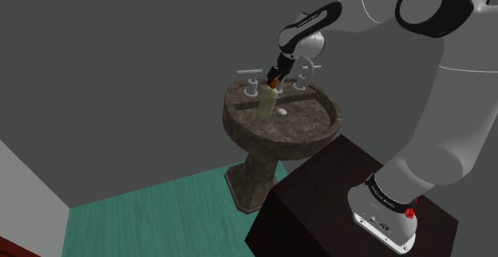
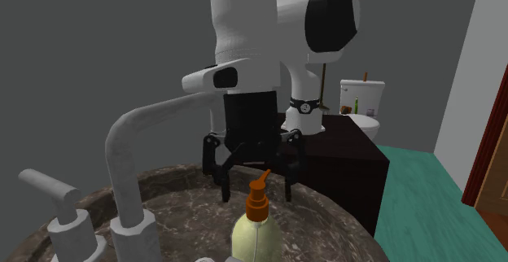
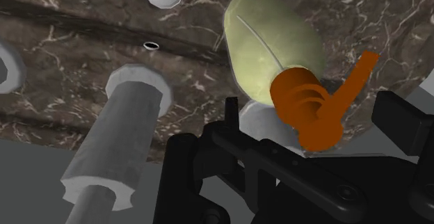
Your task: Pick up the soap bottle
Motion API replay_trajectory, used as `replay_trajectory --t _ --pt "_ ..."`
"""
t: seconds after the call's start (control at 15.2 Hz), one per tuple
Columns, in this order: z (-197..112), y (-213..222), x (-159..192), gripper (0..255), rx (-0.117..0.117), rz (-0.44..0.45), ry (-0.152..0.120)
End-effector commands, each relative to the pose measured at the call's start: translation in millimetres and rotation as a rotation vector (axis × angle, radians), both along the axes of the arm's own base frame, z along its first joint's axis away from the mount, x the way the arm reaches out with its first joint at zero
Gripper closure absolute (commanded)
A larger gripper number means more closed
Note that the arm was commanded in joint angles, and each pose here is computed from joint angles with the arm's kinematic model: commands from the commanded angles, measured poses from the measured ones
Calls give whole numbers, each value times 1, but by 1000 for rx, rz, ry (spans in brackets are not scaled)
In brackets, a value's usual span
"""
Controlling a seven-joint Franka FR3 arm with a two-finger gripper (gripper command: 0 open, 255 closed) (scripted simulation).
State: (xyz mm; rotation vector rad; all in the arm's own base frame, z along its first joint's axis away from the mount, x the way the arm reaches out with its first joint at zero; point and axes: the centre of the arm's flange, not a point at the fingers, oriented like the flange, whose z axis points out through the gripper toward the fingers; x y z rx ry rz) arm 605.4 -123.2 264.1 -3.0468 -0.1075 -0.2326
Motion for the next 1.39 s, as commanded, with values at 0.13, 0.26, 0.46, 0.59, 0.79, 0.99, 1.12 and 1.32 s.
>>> replay_trajectory --t 0.13,0.26,0.46,0.59,0.79,0.99,1.12,1.32 --pt "-5 0 0 255 0 0 0" --pt "-5 0 0 255 0 0 0" --pt "-5 0 0 255 0 0 0" --pt "-5 0 0 255 0 0 0" --pt "6 0 0 255 0 0 0" --pt "22 0 0 255 0 0 0" --pt "32 0 0 255 0 0 0" --pt "48 0 0 255 0 0 0"
